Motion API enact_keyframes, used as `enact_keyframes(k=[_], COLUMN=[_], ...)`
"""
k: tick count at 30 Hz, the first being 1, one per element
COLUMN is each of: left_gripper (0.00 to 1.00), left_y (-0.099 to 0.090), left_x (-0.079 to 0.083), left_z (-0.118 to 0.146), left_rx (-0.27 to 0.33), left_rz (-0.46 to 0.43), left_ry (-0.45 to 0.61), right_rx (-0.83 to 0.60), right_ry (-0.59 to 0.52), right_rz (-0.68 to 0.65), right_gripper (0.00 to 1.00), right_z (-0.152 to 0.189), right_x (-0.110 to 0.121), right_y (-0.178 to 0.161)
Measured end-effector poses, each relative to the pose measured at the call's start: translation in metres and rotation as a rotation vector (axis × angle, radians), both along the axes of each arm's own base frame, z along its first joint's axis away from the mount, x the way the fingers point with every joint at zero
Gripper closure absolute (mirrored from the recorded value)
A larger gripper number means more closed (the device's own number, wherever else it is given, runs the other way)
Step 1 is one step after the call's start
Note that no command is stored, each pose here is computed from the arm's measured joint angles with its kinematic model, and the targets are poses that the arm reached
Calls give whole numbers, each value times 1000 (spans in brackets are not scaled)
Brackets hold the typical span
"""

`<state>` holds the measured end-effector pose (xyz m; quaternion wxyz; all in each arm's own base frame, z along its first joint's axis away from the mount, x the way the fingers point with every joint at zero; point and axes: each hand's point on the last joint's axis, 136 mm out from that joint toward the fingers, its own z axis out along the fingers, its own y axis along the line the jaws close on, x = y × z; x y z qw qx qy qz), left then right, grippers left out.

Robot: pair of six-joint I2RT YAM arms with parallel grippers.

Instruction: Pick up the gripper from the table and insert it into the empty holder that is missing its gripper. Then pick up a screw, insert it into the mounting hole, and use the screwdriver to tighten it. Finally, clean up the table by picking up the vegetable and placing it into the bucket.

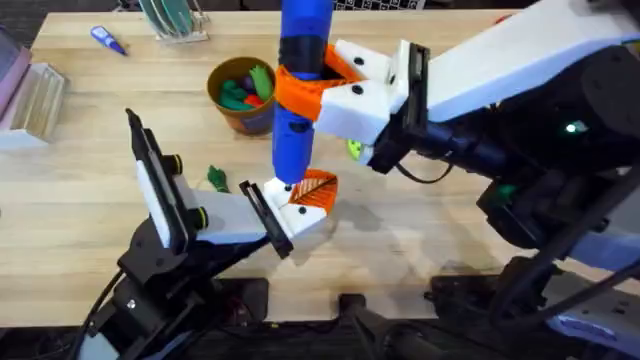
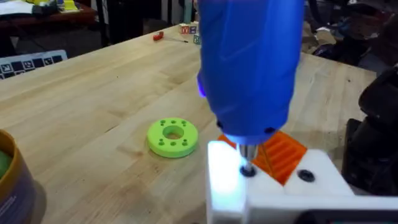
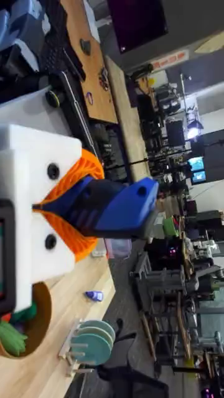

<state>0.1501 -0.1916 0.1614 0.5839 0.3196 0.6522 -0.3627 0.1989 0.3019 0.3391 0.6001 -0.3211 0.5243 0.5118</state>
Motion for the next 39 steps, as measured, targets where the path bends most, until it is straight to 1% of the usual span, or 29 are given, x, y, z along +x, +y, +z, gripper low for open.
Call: enact_keyframes(k=[6,8,12,15,18,22,25,27,30,31,33,36,39], left_gripper=[993,993,993,993,993,993,993,993,993,993,993,993,993], left_y=[0,0,0,0,0,0,0,0,0,0,0,0,0], left_x=[0,0,0,0,0,0,0,0,0,0,0,0,0], left_z=[0,0,0,0,0,0,0,0,0,0,0,0,0], left_rx=[0,0,0,0,0,0,0,0,0,0,0,0,0], left_rz=[0,0,0,0,0,0,0,0,0,0,0,0,0], left_ry=[-1,-2,-2,-2,-2,-2,-2,-2,-2,-2,-2,-2,-2], right_rx=[10,44,151,167,147,93,2,-86,-272,-358,-515,-758,-980], right_ry=[-11,-47,-156,-173,-179,-251,-288,-275,-215,-184,-139,-100,-95], right_rz=[1,2,-1,-7,-36,-133,-245,-327,-453,-507,-606,-745,-824], right_gripper=[978,978,978,978,978,978,978,978,978,978,978,978,978], right_z=[3,13,44,49,45,41,26,9,-31,-49,-81,-122,-152], right_x=[-1,-3,-13,-13,-5,15,44,68,104,117,135,153,163], right_y=[-1,-3,-13,-16,-19,-30,-46,-61,-89,-102,-130,-175,-208])
